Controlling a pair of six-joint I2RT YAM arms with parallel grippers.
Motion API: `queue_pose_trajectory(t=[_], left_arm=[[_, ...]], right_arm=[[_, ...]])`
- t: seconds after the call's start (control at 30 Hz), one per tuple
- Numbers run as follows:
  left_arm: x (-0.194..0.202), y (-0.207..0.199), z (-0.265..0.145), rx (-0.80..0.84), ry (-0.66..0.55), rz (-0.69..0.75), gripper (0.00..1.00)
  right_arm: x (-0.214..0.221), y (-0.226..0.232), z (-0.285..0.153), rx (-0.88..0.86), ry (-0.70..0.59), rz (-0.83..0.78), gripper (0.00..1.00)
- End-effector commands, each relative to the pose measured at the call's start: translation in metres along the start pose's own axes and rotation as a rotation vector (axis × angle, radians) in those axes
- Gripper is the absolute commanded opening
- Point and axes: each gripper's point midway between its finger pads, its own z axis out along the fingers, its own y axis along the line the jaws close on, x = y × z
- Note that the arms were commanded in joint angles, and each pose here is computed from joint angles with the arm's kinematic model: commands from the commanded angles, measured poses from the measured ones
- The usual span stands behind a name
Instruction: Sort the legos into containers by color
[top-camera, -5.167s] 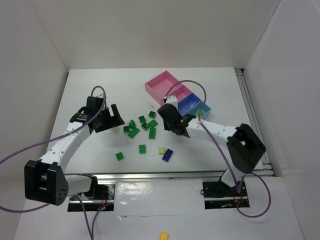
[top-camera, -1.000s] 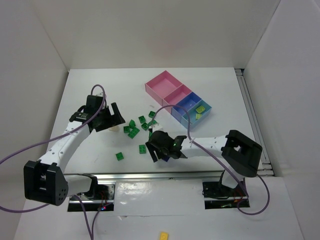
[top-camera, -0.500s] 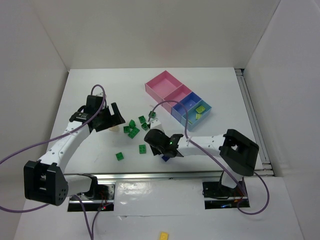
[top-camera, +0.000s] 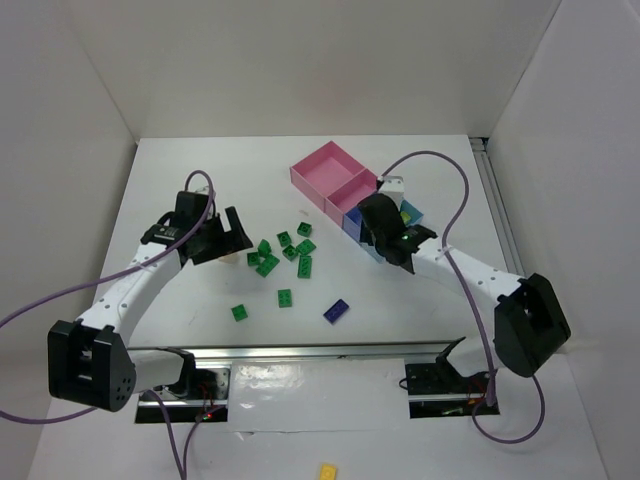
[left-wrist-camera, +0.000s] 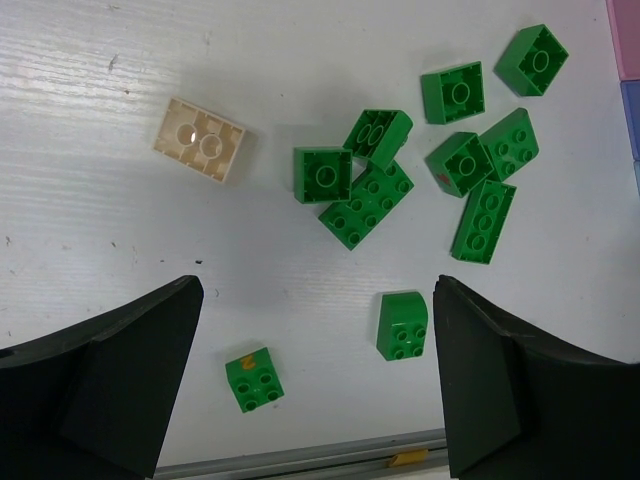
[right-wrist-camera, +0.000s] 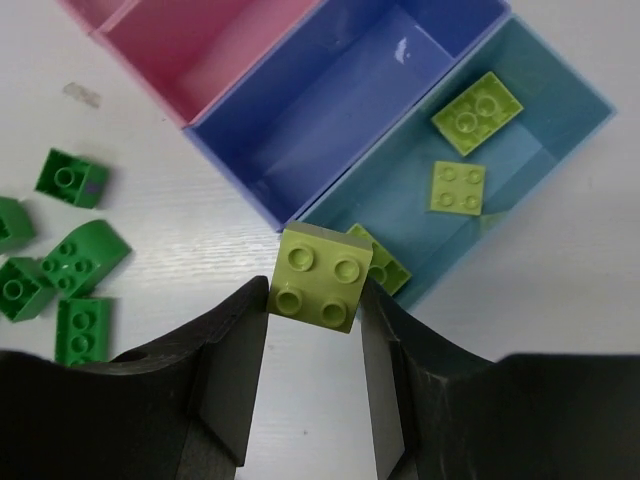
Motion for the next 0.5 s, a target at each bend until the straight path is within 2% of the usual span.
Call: queue_pose_trajectory(t=[0.0,0.13,0.23,0.3,0.4,0.43,0.47], left_arm=[[-0.001,-0.001,0.001,-0.002,-0.004,0.007,0.99],[-0.003,-0.002,0.002,-0.003,-0.002,0.016,0.99],[-0.006,-0.004,0.001,0.002,-0.01,0.017,0.99],[-0.006,-0.004,0.001,0.002,-0.011,0.017,0.99],[-0.006,-0.004,0.001,0.002,-0.011,0.017,0.99],[-0.006,-0.004,0.001,0.002,-0.011,0.017,0.99],[-0.006,-0.004,0.001,0.002,-0.011,0.017,0.99]], right_arm=[[-0.016,-0.005,0.01,-0.021,-0.024,0.015,0.47],[-0.022,-0.033,0.037,0.044,-0.002,0.057,0.51],[-0.024,-0.038,0.046,0.046,0.005,0.077,0.72],[-0.024,-0.038,0.046,0.046,0.005,0.077,0.8],[-0.034,-0.029,0.027,0.001,-0.021,0.066,0.81],[-0.03,-0.027,0.022,-0.005,-0.024,0.057,0.74],[-0.024,-0.012,0.012,-0.052,-0.023,0.021,0.72]])
